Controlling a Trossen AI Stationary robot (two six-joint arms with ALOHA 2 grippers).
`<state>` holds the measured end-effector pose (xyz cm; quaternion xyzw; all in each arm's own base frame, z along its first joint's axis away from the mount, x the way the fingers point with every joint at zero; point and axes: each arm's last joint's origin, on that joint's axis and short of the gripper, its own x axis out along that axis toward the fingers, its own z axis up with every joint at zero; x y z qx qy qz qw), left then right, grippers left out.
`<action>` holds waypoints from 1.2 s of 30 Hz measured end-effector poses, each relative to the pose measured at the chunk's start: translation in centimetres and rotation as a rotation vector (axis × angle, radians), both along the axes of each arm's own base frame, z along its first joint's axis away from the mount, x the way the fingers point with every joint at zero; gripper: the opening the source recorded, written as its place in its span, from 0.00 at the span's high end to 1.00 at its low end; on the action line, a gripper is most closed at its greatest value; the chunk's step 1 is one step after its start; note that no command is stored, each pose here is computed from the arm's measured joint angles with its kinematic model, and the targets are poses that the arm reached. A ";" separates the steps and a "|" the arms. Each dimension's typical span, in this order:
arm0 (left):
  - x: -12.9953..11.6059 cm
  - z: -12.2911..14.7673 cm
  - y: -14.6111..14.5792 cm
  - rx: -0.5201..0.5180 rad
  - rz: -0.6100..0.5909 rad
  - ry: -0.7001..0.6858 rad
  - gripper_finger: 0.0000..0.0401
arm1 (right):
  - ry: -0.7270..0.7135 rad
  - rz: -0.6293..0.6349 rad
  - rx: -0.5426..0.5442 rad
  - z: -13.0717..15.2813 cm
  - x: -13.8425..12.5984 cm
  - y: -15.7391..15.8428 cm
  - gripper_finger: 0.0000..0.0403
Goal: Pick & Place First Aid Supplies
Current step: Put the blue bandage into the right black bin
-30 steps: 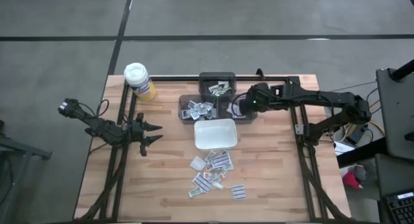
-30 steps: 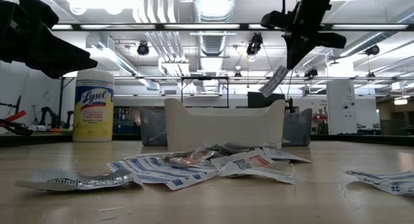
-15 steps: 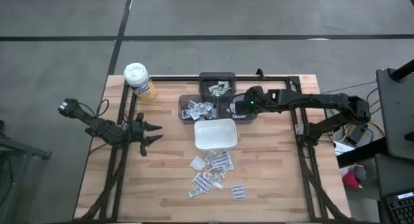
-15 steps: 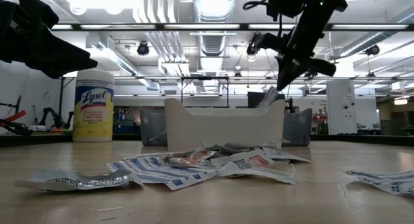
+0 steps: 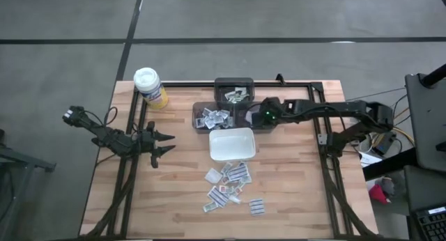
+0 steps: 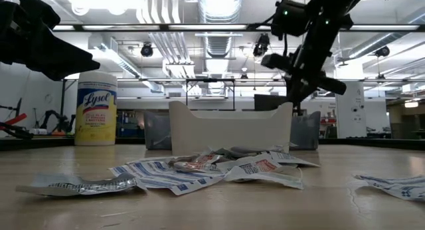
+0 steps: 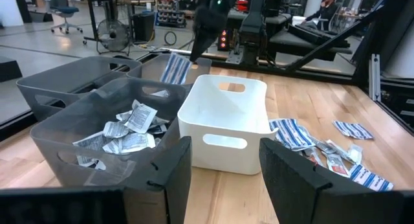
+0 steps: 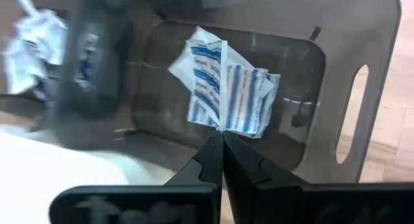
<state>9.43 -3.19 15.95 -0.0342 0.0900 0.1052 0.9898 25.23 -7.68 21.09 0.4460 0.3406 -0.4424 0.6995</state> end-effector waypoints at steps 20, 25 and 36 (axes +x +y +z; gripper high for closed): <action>0.0 0.0 0.0 0.000 0.000 0.000 0.56 | 0.138 0.103 -0.020 -2.3 1.4 -1.3 0.97; 0.0 0.0 0.0 0.008 0.013 -0.001 0.56 | 0.133 0.100 -0.025 -2.2 1.3 -1.5 0.89; 0.0 0.0 0.1 0.011 0.024 -0.002 0.56 | 0.064 0.162 -0.032 -0.2 1.6 -1.3 0.76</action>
